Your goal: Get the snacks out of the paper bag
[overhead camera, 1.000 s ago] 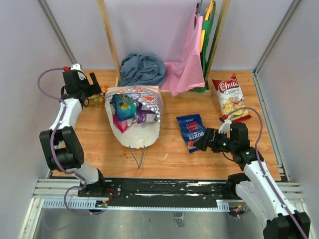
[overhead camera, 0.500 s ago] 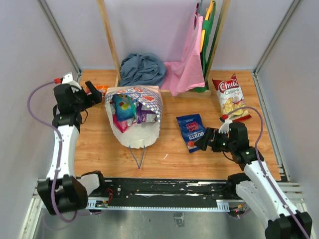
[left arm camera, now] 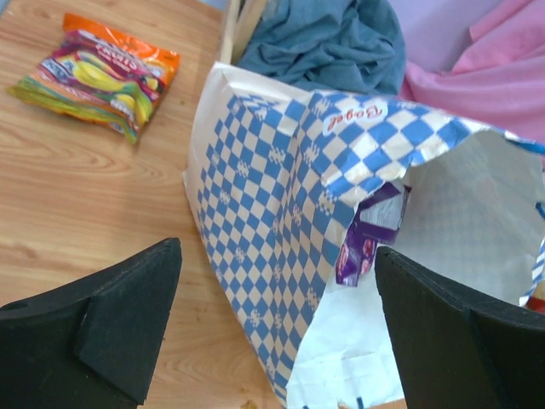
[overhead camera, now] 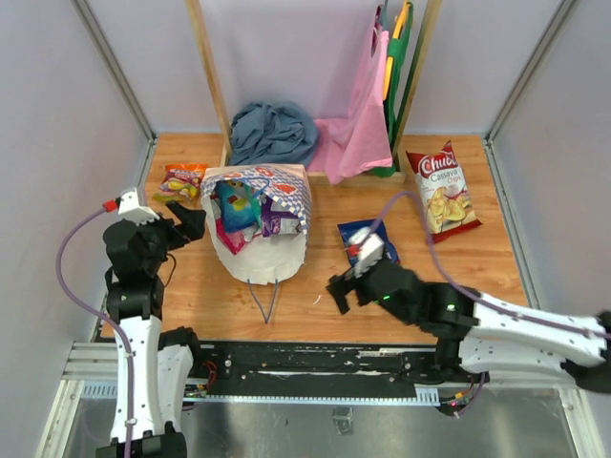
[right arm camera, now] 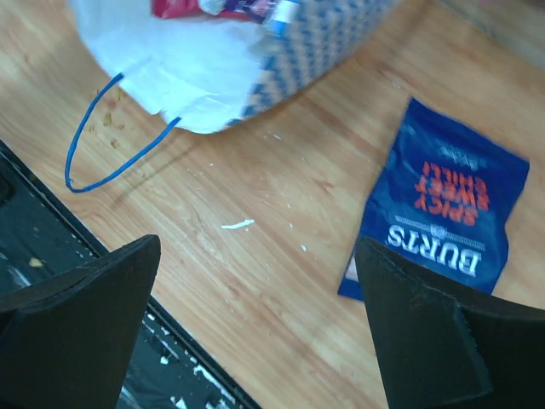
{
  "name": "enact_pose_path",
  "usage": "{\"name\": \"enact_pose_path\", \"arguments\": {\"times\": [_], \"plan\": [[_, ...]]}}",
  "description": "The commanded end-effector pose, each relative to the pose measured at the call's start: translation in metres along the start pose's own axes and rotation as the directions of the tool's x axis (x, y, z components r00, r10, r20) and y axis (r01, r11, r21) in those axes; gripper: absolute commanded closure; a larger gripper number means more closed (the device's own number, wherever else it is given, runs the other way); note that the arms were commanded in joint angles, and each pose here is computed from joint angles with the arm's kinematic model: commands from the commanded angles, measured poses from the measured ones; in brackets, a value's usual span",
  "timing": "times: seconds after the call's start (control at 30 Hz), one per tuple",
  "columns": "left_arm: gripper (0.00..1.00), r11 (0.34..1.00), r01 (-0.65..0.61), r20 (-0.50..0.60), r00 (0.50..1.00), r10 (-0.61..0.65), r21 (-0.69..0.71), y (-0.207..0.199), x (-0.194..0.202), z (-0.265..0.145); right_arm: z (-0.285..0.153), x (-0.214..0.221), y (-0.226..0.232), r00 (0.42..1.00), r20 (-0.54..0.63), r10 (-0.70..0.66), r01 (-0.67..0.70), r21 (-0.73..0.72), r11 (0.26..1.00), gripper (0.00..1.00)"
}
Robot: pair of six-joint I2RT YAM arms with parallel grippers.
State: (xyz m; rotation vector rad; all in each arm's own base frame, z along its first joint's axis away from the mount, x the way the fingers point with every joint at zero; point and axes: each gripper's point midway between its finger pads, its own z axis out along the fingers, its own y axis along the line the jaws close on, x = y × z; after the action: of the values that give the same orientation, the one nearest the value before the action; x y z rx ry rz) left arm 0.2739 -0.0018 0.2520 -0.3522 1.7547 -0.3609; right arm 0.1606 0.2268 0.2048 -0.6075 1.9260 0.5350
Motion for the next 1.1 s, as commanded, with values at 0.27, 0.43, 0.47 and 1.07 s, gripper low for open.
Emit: {"name": "enact_pose_path", "arguments": {"times": [0.27, 0.43, 0.47, 1.07], "plan": [[0.0, 0.994, 0.009, -0.068, 0.998, -0.002, 0.108, -0.011, 0.028, 0.001, 0.083, -0.057, 0.117, 0.919, 0.069, -0.388, 0.388, 0.014, 0.921, 0.01], [0.0, 0.997, 0.013, -0.051, 0.999, -0.009, 0.08, -0.008, 0.025, -0.001, 0.114, -0.053, 0.158, 0.905, 0.094, -0.415, 0.423, -0.083, 0.903, 0.0], [0.0, 0.997, 0.014, -0.05, 0.999, -0.01, 0.079, -0.007, 0.025, -0.001, 0.12, -0.051, 0.165, 0.901, 0.095, -0.424, 0.432, -0.099, 0.896, 0.02], [0.0, 0.995, 0.012, -0.037, 0.999, -0.008, 0.098, -0.011, 0.024, -0.003, 0.25, -0.022, 0.102, 0.889, -0.177, -0.421, 0.437, 0.057, 0.898, 0.34]]}}
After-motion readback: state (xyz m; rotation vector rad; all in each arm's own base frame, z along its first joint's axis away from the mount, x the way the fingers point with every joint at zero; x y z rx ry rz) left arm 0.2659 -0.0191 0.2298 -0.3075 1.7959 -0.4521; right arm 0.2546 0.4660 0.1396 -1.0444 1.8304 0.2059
